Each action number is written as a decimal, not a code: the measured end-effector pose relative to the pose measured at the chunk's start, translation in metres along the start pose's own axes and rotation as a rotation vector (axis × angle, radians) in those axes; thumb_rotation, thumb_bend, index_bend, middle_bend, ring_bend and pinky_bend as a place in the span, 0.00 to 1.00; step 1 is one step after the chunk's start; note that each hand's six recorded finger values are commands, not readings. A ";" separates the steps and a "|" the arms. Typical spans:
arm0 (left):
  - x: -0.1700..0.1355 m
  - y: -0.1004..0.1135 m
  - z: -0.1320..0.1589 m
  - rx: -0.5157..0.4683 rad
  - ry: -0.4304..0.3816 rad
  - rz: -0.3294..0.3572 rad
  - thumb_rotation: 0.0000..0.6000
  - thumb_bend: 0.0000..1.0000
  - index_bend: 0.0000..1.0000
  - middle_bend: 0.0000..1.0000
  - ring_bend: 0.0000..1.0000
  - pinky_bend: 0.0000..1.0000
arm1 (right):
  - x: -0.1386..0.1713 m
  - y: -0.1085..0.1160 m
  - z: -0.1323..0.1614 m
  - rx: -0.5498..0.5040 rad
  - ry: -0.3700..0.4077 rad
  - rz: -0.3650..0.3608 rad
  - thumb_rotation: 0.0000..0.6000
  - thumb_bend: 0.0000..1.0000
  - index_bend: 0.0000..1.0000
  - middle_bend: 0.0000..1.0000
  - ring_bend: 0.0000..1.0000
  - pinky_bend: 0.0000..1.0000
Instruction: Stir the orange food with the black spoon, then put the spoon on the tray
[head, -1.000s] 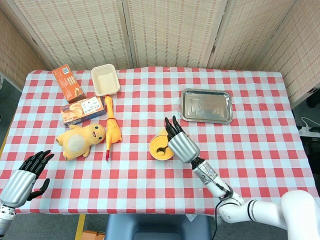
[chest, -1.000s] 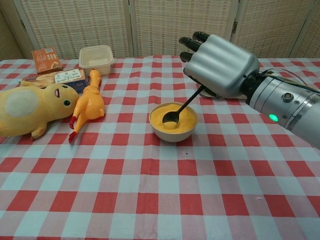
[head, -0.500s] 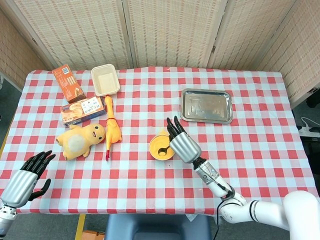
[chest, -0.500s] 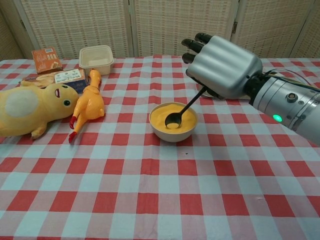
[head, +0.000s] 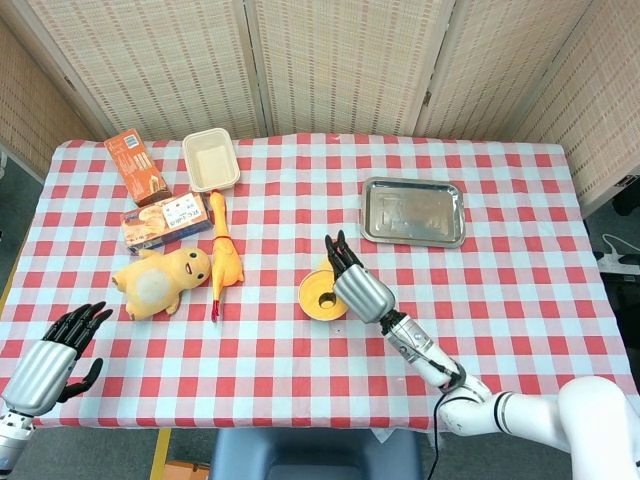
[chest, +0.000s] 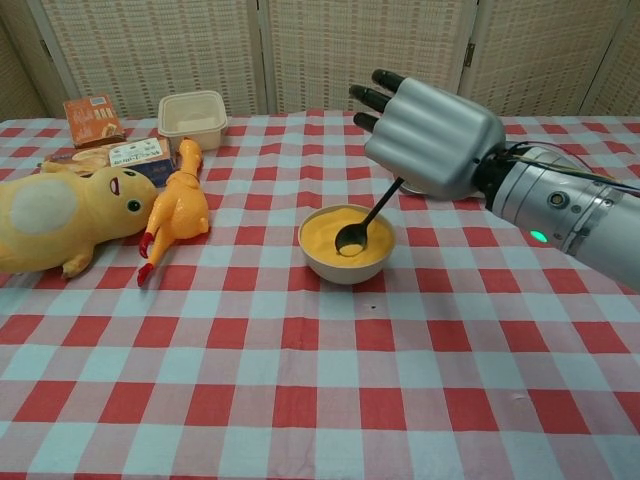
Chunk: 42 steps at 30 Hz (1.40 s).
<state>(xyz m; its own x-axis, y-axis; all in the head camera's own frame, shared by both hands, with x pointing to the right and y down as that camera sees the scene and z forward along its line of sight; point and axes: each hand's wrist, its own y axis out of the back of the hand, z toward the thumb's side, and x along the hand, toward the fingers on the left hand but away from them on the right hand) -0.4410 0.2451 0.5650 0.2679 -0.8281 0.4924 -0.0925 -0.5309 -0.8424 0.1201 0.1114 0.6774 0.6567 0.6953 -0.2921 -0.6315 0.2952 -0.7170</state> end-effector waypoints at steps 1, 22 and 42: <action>0.000 0.000 0.000 0.000 0.001 0.000 1.00 0.51 0.00 0.00 0.00 0.13 | -0.002 -0.001 0.000 0.009 -0.002 0.001 1.00 0.39 0.84 0.24 0.04 0.13; 0.000 0.000 0.000 0.002 0.005 0.002 1.00 0.51 0.00 0.00 0.00 0.14 | 0.010 0.004 -0.011 -0.117 -0.078 -0.033 1.00 0.39 0.84 0.24 0.04 0.13; 0.001 0.001 -0.002 -0.006 0.005 -0.001 1.00 0.51 0.00 0.00 0.00 0.14 | -0.007 -0.006 0.009 0.093 -0.008 -0.057 1.00 0.39 0.84 0.24 0.06 0.13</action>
<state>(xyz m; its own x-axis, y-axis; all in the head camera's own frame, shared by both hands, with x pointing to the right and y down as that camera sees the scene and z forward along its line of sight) -0.4430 0.2430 0.5658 0.2632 -0.8285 0.4942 -0.0984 -0.5327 -0.8406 0.1153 0.1105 0.6891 0.6898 0.6807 -0.2468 -0.6288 0.3943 -0.6702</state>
